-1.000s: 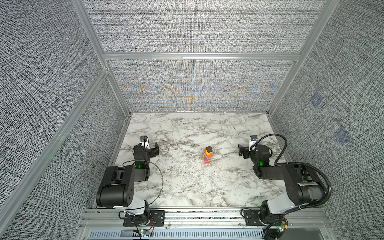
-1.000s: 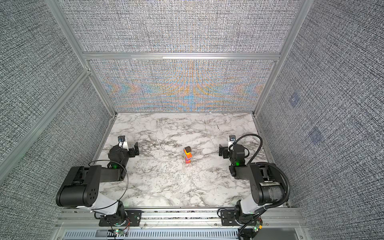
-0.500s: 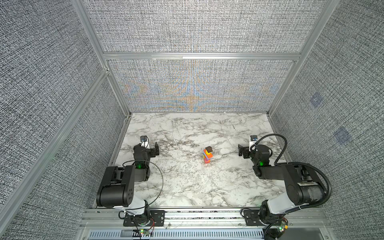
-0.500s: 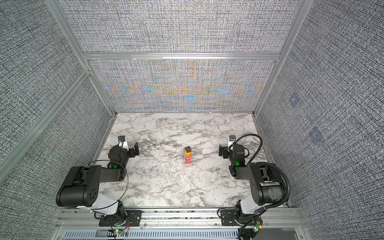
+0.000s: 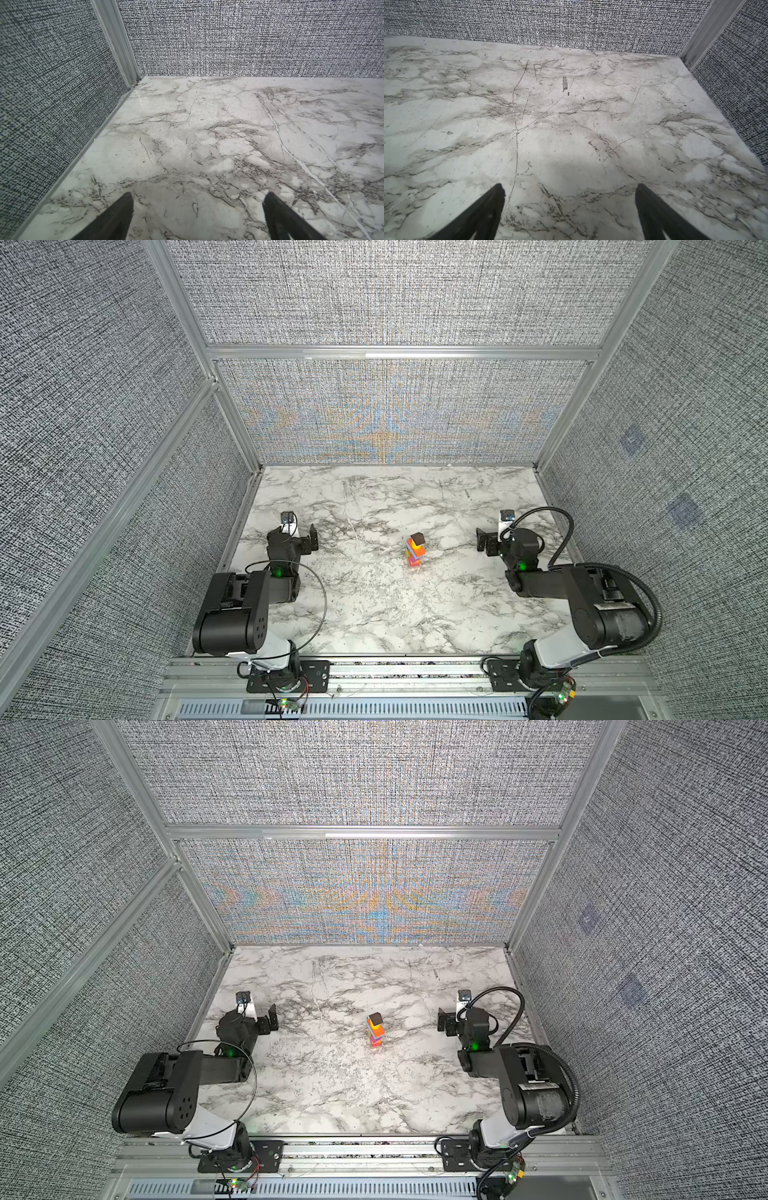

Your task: Build the wood block tower

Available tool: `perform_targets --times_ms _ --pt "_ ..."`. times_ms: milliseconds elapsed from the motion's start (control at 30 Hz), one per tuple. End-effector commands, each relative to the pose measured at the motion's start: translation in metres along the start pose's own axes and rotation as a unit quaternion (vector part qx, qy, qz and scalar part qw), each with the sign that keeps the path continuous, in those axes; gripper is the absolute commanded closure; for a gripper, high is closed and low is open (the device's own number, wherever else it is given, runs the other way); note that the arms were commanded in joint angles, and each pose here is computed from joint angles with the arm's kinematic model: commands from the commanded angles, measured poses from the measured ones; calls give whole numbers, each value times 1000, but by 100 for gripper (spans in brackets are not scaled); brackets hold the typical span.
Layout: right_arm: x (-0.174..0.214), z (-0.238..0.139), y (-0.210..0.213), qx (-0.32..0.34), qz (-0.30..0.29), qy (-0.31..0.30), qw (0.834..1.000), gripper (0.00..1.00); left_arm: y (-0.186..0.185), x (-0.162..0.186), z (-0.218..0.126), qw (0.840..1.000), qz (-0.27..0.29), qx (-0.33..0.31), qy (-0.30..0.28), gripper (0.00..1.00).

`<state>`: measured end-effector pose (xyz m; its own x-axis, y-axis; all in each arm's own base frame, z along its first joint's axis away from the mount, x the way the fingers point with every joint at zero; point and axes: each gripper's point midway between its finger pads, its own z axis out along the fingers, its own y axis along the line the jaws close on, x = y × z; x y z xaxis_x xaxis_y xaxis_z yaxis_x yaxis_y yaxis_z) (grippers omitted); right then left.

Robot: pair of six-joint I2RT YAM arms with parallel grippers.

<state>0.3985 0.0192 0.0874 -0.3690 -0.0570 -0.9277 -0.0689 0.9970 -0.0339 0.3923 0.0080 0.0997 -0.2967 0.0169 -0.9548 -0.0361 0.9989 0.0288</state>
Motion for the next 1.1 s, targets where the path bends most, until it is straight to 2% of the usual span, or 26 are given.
perform_targets --times_ms 0,167,267,333,400,500,567,633,767,900,967,1067 --pt "0 -2 0 -2 2 -2 1000 1 -2 -1 0 1000 -2 6 0 1" --pt "-2 -12 0 1 3 -31 1000 1 -1 -1 -6 1000 -4 4 -13 1" --pt "0 -35 -5 17 9 -87 996 1 2 -3 -29 998 -9 -3 -68 1" --pt "-1 -36 -9 26 17 -95 995 1 7 -5 -35 995 -15 -17 -92 1" --pt "0 -24 -8 23 14 -61 998 1 8 -5 -26 997 -14 -19 -76 1" --pt "0 0 -4 10 7 8 1000 1 -5 -2 3 1000 -4 16 14 1" --pt "1 0 -3 7 5 16 1000 1 -3 2 -4 1000 -9 11 27 1" --pt "-1 0 -3 7 8 -4 1000 1 -4 1 0 999 -9 13 31 1" --pt "-1 -4 0 1 1 -10 1000 1 -3 -2 -2 1000 1 10 -10 1" --pt "1 -35 11 -25 -15 -81 996 1 1 -4 -37 997 -7 2 -74 1" --pt "-2 -39 12 -25 -12 -109 994 1 9 3 -48 996 -22 -20 -86 1" --pt "1 -29 8 -15 -7 -75 997 1 11 -7 -24 996 -13 -30 -83 1"
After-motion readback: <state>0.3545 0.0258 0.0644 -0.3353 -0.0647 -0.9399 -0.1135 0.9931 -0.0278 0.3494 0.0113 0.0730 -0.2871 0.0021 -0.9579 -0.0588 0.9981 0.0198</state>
